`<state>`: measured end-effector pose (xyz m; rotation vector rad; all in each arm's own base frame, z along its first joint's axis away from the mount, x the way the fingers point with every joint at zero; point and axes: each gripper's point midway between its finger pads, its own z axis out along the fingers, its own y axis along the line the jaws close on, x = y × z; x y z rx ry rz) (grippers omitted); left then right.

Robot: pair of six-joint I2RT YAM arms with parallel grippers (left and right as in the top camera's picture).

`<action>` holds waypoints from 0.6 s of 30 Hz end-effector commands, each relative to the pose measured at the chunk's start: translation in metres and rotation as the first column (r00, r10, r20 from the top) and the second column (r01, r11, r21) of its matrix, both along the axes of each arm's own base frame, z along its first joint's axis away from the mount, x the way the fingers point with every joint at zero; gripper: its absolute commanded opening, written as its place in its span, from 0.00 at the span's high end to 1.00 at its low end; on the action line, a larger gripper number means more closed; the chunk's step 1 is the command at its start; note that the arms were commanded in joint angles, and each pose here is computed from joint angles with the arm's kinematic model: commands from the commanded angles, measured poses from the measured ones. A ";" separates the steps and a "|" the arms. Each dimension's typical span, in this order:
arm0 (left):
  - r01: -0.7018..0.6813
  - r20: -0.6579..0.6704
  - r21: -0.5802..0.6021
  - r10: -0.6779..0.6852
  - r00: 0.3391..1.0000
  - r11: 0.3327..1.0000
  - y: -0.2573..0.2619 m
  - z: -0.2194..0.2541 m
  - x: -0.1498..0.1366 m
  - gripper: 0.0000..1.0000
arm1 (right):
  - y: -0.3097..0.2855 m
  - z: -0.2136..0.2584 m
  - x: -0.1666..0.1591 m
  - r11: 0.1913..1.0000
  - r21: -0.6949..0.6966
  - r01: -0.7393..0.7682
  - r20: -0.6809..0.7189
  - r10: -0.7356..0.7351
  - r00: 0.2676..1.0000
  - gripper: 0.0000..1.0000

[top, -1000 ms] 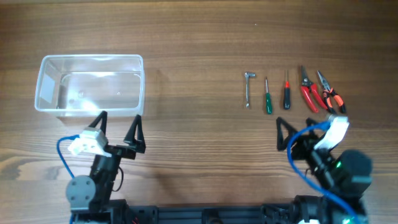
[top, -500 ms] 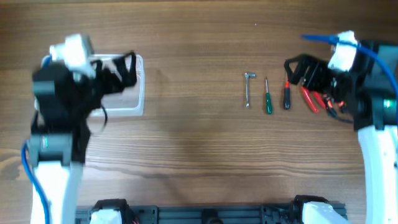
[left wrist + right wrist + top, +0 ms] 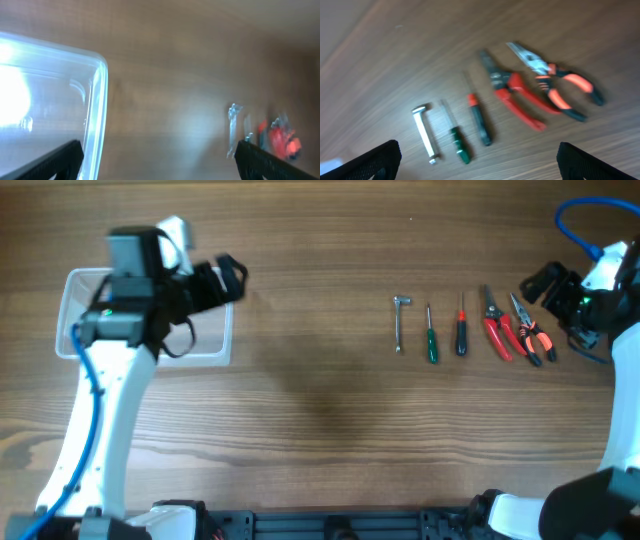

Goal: Pack container
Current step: 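Move the left gripper to the clear container's near edge and grasp it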

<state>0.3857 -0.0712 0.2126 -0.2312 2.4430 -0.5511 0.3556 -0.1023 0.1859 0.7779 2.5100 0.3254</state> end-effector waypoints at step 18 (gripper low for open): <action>0.163 -0.283 0.436 -0.037 0.958 0.885 -0.004 -0.126 0.003 0.09 | -0.045 -0.038 0.018 0.987 -0.129 0.091 -0.066 -0.100 0.993 0.00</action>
